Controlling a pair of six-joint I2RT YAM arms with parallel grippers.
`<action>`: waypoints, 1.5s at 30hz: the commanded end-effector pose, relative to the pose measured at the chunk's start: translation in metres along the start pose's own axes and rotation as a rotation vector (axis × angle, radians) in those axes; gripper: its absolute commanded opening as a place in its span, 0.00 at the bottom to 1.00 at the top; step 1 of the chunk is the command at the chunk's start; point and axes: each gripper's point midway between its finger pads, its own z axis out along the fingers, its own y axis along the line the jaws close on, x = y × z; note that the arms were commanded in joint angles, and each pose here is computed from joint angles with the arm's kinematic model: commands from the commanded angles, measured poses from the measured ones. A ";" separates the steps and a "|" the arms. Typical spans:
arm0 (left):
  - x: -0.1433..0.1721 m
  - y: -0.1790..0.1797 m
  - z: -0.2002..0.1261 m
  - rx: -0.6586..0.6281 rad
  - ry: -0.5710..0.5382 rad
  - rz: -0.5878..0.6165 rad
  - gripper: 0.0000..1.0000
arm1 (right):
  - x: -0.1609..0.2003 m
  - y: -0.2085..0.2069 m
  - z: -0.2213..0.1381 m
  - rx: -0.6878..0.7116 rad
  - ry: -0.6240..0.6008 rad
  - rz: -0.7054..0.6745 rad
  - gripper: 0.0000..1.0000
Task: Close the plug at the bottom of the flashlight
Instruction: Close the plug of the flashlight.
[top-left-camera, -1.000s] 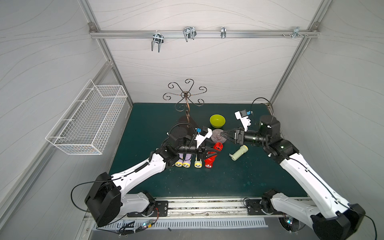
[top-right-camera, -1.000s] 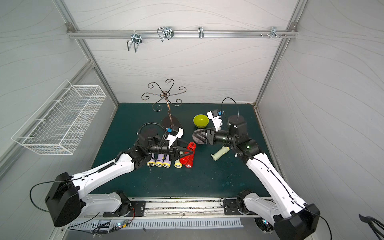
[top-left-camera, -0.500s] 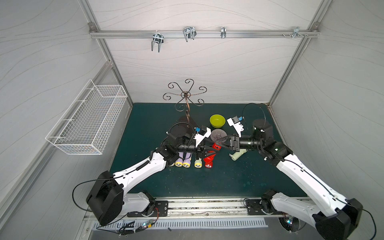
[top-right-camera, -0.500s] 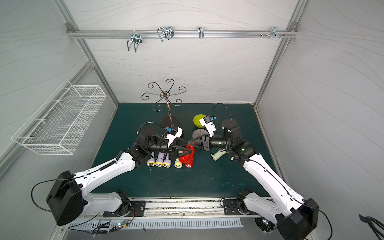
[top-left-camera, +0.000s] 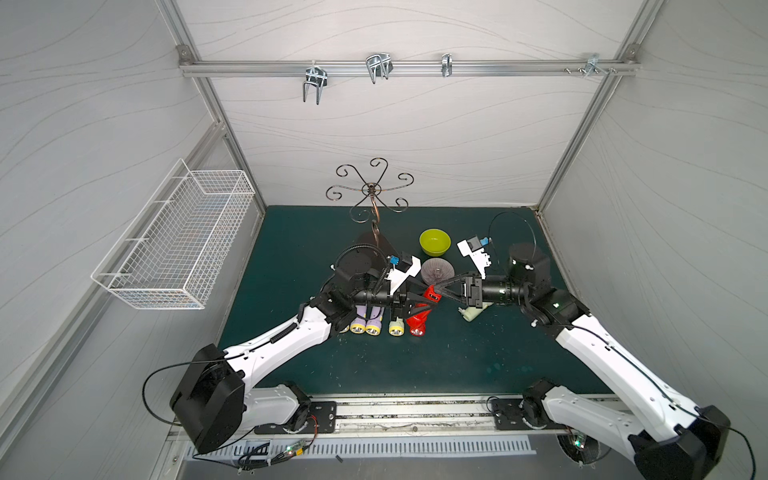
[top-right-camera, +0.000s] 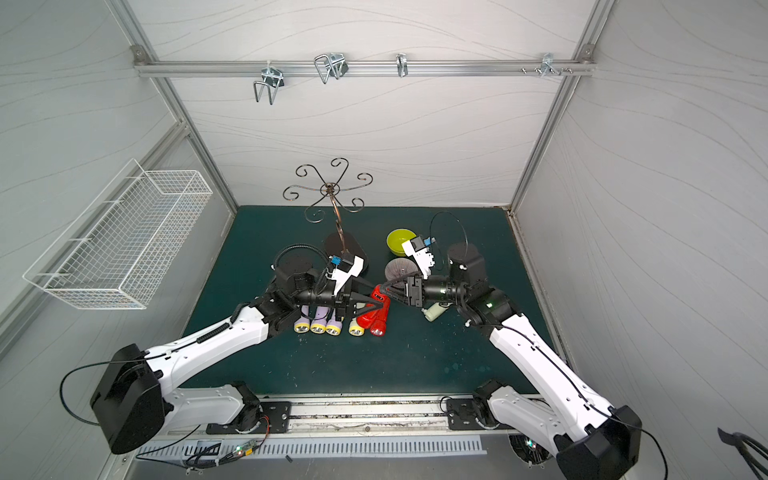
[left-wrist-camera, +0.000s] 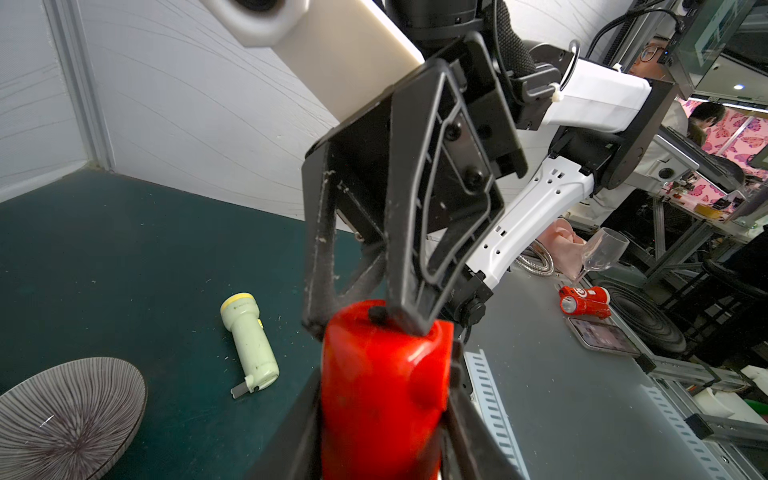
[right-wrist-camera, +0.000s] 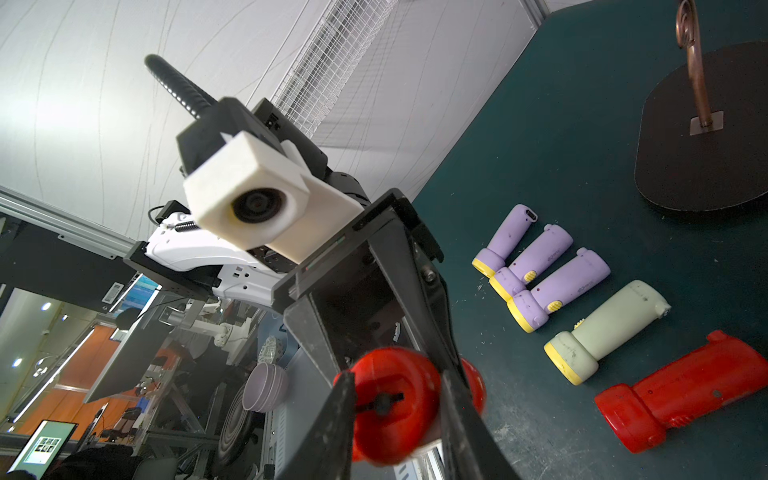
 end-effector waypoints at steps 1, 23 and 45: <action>-0.031 -0.010 -0.006 0.010 -0.087 0.109 0.00 | 0.006 0.001 -0.002 -0.012 0.009 0.013 0.34; -0.038 -0.016 -0.009 0.025 -0.108 0.090 0.00 | -0.013 -0.034 -0.025 0.060 -0.096 0.089 0.17; -0.050 0.080 -0.022 -0.434 -0.235 -0.432 0.00 | 0.032 -0.019 -0.015 0.494 -0.015 -0.271 0.69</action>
